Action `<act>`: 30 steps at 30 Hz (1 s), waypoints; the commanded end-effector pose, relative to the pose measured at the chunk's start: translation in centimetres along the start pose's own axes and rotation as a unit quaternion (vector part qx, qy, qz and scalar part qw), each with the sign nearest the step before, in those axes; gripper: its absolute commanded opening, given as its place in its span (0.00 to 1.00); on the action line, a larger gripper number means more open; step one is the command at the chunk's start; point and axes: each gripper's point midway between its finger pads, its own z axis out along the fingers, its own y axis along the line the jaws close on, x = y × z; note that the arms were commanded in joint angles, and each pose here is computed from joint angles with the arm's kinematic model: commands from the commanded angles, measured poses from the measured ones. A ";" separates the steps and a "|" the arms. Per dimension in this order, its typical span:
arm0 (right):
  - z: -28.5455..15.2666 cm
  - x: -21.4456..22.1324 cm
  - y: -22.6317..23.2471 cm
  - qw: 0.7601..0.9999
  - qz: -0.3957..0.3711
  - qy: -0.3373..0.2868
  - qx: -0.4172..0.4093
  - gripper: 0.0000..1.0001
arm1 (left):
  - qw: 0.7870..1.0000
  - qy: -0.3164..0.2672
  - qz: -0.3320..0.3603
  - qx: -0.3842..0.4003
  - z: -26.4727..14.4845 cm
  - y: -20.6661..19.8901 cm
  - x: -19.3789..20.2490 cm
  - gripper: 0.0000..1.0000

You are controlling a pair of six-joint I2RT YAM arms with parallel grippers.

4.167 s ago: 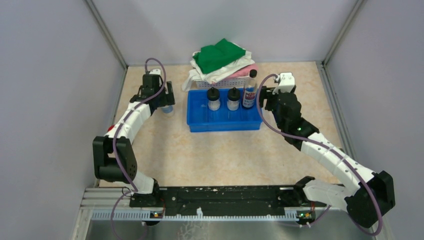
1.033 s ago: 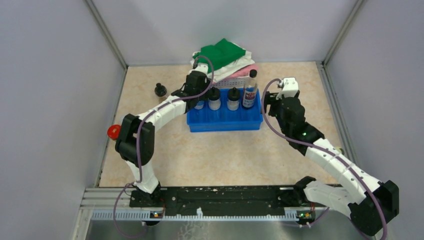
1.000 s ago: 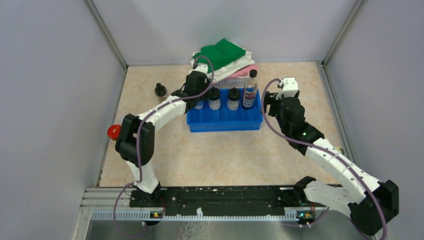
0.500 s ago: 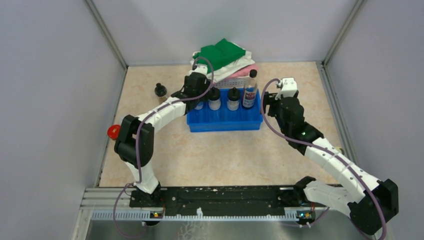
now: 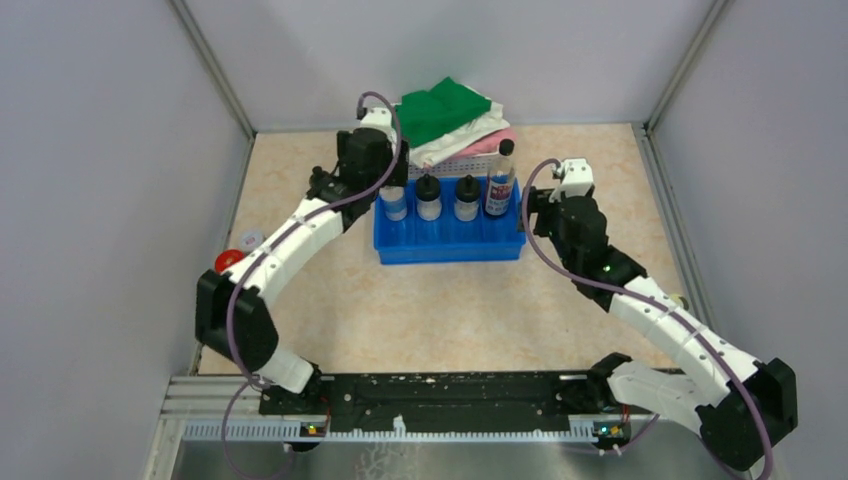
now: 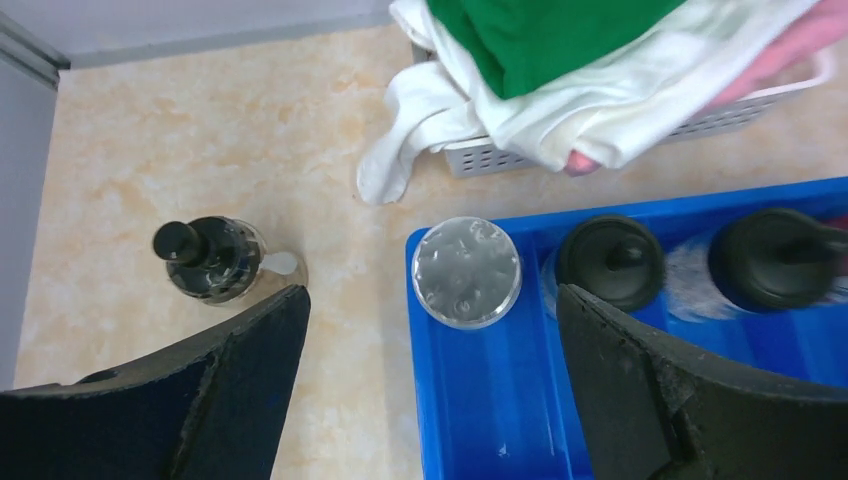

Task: Organize the condiment bottles
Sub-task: Place the bottle in the storage box, then pick up the bottle from the center of the board.

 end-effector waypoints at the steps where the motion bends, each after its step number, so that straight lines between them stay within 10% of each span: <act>1: -1.3 -1.3 0.3 0.999 0.025 -0.012 -0.020 0.80 | 0.993 -0.087 -0.039 0.074 -7.9 0.4 -6.6 0.99; 19: -9.0 2.6 5.2 0.967 0.073 0.132 -0.205 0.83 | 0.923 0.027 -0.126 0.362 -20.6 -5.3 6.3 0.99; 30: -9.7 8.9 4.5 0.953 0.103 0.221 -0.179 0.80 | 0.954 0.065 -0.139 0.257 -18.1 -2.8 8.2 0.99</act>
